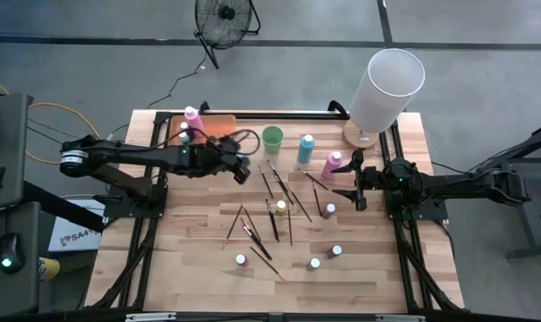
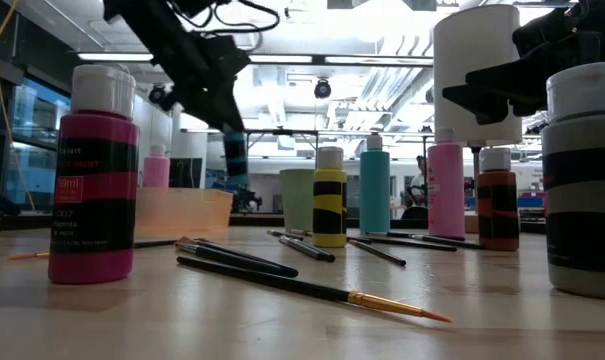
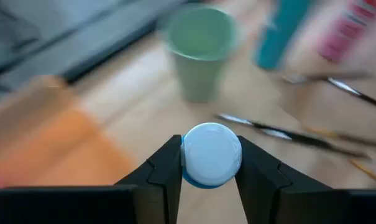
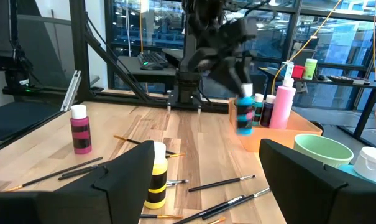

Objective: Pick & Place Paint Supplies
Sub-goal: Put the light blue paint bottle into the orange bin

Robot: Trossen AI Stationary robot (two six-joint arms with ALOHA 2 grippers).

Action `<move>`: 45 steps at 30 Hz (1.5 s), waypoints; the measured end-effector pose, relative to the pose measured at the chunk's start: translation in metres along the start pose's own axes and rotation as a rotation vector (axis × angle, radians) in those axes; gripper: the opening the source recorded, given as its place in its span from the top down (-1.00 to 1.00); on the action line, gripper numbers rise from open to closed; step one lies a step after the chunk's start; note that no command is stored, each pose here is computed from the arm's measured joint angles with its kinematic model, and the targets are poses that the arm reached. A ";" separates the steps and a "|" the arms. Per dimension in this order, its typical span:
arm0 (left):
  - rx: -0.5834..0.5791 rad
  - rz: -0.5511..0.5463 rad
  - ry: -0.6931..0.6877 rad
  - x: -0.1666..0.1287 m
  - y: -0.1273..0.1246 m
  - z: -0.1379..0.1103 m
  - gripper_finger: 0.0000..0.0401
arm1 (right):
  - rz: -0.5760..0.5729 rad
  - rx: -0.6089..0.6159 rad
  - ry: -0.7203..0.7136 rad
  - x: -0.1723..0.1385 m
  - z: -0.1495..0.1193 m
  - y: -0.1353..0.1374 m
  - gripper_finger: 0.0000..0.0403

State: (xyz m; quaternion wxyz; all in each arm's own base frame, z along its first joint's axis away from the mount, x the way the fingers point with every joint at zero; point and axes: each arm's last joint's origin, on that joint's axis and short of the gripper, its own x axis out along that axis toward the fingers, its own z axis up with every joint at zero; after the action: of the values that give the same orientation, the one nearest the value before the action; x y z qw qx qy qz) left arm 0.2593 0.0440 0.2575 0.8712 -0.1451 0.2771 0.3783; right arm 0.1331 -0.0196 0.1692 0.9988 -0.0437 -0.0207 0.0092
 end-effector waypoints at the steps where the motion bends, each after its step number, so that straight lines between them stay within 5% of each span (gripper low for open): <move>1: -0.024 0.038 -0.006 -0.002 0.003 0.000 0.43 | 0.000 0.000 0.000 0.000 0.000 0.000 -0.42; 9: -0.256 0.248 0.018 0.002 0.030 -0.002 0.43 | 0.000 -0.001 -0.001 0.000 0.000 0.000 -0.42; 25: -0.415 0.566 0.156 0.006 0.079 -0.012 0.43 | 0.000 0.000 -0.001 0.000 0.000 0.000 -0.42; 38: -0.630 0.673 0.197 0.015 0.096 -0.039 0.43 | 0.000 0.000 -0.001 0.000 0.000 0.000 -0.42; 45: -0.637 0.674 0.198 0.015 0.096 -0.042 0.43 | 0.000 0.000 -0.001 0.000 0.000 0.000 -0.42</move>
State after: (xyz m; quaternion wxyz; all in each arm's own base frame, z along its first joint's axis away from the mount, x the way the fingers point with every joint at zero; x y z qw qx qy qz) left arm 0.1810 0.0984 0.2105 0.5813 -0.3424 0.2609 0.6905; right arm 0.1330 -0.0196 0.1694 0.9988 -0.0440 -0.0214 0.0093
